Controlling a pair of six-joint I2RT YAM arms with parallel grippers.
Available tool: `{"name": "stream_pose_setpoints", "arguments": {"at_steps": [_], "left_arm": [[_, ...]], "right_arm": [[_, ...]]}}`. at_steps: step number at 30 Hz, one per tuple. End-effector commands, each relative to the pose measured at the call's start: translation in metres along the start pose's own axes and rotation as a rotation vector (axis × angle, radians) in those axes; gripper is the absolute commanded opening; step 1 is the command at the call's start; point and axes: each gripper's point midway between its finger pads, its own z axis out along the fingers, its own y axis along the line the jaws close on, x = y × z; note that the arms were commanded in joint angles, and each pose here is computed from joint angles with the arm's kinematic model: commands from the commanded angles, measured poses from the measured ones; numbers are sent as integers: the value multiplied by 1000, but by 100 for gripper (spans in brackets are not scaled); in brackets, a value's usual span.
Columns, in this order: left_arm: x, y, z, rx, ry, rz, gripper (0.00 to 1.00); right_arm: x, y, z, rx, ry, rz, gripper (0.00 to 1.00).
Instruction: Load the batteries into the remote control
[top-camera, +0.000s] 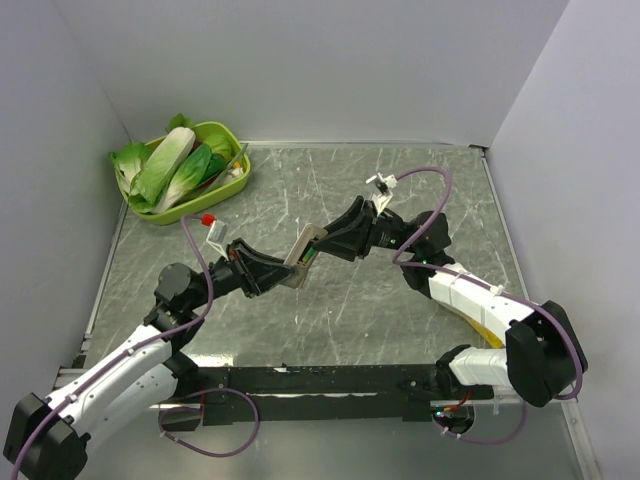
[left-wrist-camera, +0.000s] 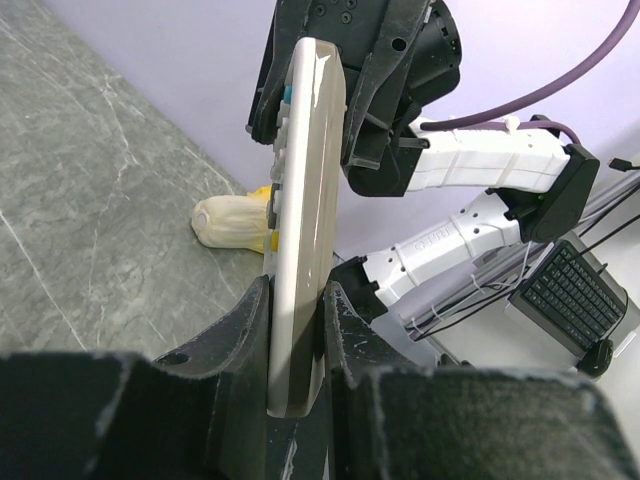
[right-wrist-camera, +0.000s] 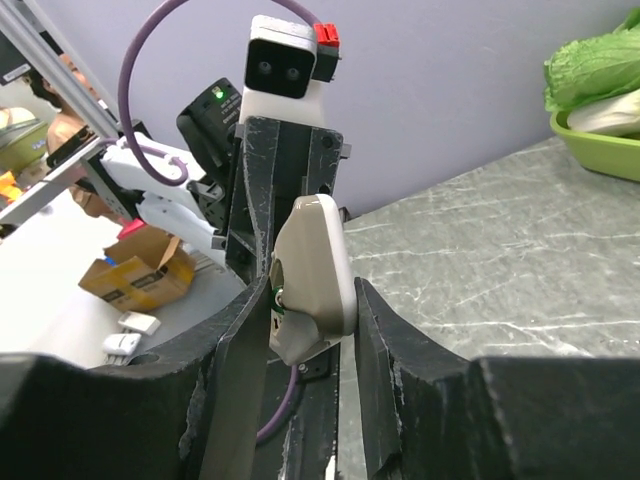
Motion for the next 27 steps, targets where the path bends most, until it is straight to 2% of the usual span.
{"name": "stream_pose_setpoints", "arguments": {"at_steps": [1,3,6,7,10,14,19,21,22,24,25,27], "left_arm": [[-24,-26,5,81,-55,75,1],[-22,-25,7,78,-39,77,4],[-14,-22,11,79,34,85,25],[-11,-20,12,77,58,101,37],[-2,-15,17,71,151,118,52],[3,-12,22,70,230,136,59],[11,-5,23,57,291,135,55],[14,-2,23,56,311,124,48],[15,-3,23,62,317,122,39],[16,-2,24,60,324,117,30],[17,-1,24,56,327,118,19],[14,-1,24,51,322,123,7]], "right_arm": [[-7,-1,3,-11,9,-73,1],[-8,-1,4,-5,21,-83,0],[-10,1,6,-11,39,-92,0],[-10,2,7,-16,46,-93,0],[-14,5,9,-31,61,-97,0],[-15,6,11,-40,80,-95,0],[-13,5,12,-36,111,-100,0],[-11,6,13,-36,123,-98,0],[-10,5,13,-36,128,-97,0],[-8,4,14,-30,143,-96,0],[-6,4,15,-30,149,-96,0],[-3,1,15,-17,165,-90,0]]}}
